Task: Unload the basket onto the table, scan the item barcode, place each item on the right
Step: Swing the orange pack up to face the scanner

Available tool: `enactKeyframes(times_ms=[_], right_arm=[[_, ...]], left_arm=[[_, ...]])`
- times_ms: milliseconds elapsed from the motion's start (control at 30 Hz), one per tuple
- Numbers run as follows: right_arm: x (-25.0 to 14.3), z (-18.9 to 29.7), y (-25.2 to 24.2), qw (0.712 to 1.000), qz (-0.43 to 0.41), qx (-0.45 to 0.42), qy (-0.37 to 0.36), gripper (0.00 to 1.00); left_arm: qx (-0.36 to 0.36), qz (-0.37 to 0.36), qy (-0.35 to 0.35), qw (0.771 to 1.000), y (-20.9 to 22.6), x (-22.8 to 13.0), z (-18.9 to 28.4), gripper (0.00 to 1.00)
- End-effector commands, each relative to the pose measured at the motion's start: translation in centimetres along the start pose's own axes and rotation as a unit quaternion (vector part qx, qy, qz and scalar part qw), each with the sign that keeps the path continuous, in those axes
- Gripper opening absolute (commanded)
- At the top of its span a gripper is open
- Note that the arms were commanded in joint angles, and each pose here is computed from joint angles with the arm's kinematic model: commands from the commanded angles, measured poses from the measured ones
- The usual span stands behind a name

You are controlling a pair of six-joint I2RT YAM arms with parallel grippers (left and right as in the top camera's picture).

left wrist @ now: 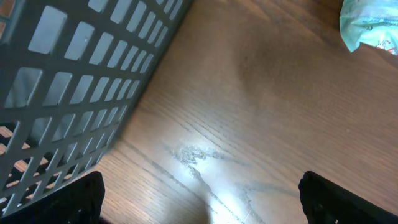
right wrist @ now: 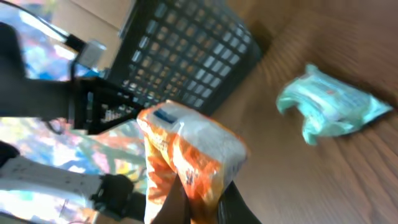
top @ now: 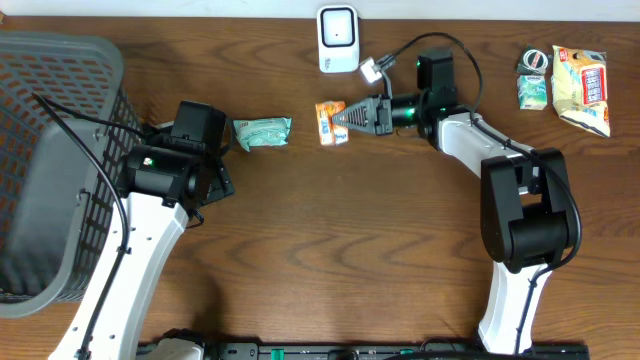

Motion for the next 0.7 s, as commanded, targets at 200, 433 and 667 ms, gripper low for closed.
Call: enactKeyframes(times_ms=[200, 433, 667], right_arm=[[0.5, 2.4, 0.6, 0.997, -0.071, 0.030, 0.005, 0.01], [0.7, 4.0, 0.3, 0.996, -0.083, 0.023, -0.012, 0.01], [0.6, 3.8, 0.3, 0.996, -0.082, 0.024, -0.010, 0.01]], left_arm=[[0.006, 0.006, -0.004, 1.000, 0.3, 0.1, 0.2, 0.98], [0.006, 0.006, -0.004, 1.000, 0.3, 0.1, 0.2, 0.97], [0.006, 0.006, -0.004, 1.000, 0.3, 0.1, 0.2, 0.98]])
Point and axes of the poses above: each gripper's point midway between its finger pads, its own z axis back along the fingers, its own y axis along the line the jaws close on, x = y × z, the point moved 10 cm from there along z, back along the fingers, and after that the axes turned 9 degrees about -z, right-handed, at the moved point
